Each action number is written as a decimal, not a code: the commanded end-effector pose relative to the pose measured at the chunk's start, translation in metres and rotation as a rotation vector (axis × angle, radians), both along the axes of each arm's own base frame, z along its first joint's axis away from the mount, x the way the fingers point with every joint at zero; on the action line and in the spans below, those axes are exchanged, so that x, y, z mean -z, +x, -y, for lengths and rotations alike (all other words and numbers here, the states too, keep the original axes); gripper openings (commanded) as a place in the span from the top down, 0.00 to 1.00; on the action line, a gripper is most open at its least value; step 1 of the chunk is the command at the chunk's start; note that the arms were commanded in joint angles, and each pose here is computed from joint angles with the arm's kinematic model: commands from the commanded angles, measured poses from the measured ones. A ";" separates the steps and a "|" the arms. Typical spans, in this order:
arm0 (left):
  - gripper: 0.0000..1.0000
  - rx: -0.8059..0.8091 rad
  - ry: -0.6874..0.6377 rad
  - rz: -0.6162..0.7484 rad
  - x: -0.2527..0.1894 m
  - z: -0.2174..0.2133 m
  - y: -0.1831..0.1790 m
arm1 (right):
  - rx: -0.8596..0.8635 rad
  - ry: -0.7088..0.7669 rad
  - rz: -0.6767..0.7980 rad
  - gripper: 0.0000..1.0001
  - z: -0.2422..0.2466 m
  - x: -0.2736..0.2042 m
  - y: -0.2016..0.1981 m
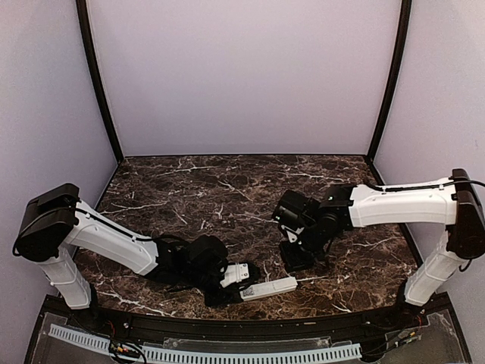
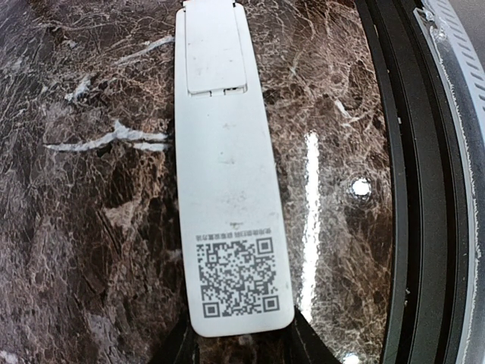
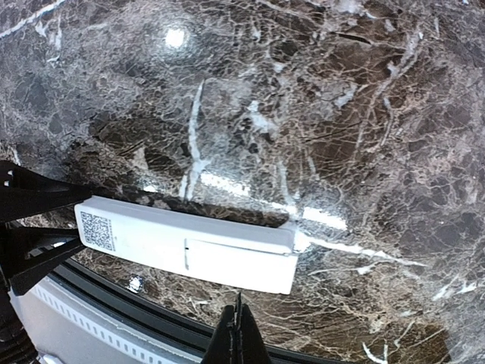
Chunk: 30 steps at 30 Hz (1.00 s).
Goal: Load the batteries into the remote control
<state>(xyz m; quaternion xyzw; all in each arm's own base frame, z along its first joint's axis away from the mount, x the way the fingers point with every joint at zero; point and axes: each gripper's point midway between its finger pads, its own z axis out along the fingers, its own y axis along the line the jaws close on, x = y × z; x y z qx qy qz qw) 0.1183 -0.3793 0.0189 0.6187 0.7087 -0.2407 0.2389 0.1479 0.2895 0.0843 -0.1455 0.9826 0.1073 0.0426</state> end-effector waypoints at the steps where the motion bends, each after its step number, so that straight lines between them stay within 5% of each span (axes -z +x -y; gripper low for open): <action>1: 0.65 0.009 0.053 -0.032 0.013 -0.008 -0.005 | -0.024 0.044 -0.024 1.00 -0.016 0.006 -0.005; 15: 0.65 0.007 0.056 -0.038 0.014 -0.008 -0.005 | -0.018 -0.065 -0.111 1.00 0.004 0.072 -0.021; 30: 0.65 0.008 0.057 -0.040 0.014 -0.008 -0.005 | 0.037 0.036 0.054 1.00 -0.004 -0.011 0.015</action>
